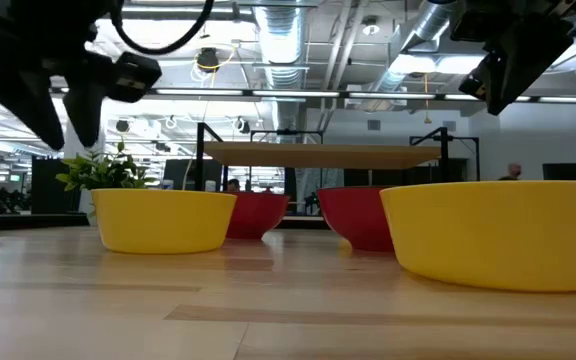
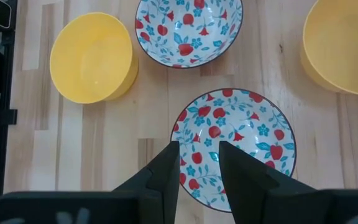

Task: Pick & Place Mini bowls
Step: Put the left yellow bowl on the shelf

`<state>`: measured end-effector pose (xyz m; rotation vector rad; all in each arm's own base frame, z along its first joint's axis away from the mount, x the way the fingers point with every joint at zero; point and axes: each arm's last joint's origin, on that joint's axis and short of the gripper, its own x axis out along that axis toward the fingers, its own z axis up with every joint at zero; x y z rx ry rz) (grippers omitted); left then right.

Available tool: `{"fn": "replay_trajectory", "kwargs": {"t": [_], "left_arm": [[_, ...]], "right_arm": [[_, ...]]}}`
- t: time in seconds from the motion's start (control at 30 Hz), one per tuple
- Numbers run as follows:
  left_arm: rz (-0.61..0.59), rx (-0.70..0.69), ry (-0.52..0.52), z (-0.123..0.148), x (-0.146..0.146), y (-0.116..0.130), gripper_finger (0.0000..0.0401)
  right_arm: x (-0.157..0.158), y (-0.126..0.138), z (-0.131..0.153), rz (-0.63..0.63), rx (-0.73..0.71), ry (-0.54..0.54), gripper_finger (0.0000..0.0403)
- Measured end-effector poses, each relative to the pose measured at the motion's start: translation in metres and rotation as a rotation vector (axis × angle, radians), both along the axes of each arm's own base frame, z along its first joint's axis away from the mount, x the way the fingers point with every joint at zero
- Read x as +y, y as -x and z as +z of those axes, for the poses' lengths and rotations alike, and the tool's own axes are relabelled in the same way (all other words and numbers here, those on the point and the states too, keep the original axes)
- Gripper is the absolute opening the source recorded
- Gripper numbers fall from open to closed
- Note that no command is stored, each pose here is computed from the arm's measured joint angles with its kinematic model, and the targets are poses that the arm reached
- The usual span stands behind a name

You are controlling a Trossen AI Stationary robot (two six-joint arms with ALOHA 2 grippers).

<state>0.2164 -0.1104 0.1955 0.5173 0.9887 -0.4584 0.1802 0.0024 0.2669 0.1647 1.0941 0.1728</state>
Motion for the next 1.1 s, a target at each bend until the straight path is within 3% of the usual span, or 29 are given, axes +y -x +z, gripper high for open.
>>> {"fn": "replay_trajectory", "kwargs": {"t": [0.2,0.53,1.1], "left_arm": [[-0.047,-0.022,-0.094,-0.009,-0.001,-0.007,0.0102],[-0.037,-0.017,-0.111,-0.017,-0.002,-0.013,0.0102],[-0.091,0.02,-0.026,-0.018,-0.006,-0.012,0.0102]], "right_arm": [[0.0,0.0,0.0,-0.004,0.0,-0.002,0.0102],[0.0,0.0,0.0,-0.023,0.005,-0.011,0.0102],[0.0,0.0,0.0,-0.024,0.004,-0.01,0.0102]]}}
